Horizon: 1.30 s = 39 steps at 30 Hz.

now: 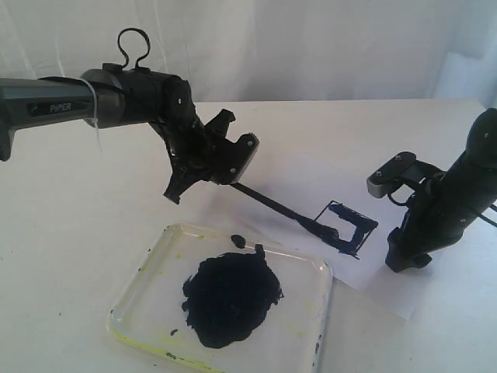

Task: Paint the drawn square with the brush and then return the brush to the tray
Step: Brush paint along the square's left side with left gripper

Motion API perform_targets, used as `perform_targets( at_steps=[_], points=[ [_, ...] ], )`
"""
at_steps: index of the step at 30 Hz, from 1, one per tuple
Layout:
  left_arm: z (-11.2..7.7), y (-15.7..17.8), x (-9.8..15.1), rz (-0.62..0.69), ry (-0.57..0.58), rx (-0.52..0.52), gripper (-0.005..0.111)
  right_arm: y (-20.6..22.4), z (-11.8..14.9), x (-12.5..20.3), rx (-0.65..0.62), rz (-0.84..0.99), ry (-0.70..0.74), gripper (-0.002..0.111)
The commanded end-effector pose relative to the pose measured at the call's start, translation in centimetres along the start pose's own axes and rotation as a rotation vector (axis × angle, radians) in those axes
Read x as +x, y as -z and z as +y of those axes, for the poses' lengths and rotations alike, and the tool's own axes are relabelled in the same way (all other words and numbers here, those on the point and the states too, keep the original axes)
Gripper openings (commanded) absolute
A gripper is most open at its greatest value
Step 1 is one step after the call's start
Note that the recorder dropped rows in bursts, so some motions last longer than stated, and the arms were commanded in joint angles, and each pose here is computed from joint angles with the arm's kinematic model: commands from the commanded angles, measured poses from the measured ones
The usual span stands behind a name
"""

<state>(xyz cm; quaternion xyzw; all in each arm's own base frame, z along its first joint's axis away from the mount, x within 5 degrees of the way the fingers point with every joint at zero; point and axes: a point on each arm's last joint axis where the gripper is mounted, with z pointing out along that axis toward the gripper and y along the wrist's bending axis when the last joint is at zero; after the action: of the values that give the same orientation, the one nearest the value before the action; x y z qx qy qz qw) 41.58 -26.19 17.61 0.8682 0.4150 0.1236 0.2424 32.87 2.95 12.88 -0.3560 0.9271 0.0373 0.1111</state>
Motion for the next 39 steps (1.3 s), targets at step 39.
perform_targets(
  at_steps=[39],
  points=[
    [1.2,1.7,-0.3,0.014,0.06,-0.083,0.0,-0.8,-0.2,0.3,0.009,0.012,0.011,0.066]
  ],
)
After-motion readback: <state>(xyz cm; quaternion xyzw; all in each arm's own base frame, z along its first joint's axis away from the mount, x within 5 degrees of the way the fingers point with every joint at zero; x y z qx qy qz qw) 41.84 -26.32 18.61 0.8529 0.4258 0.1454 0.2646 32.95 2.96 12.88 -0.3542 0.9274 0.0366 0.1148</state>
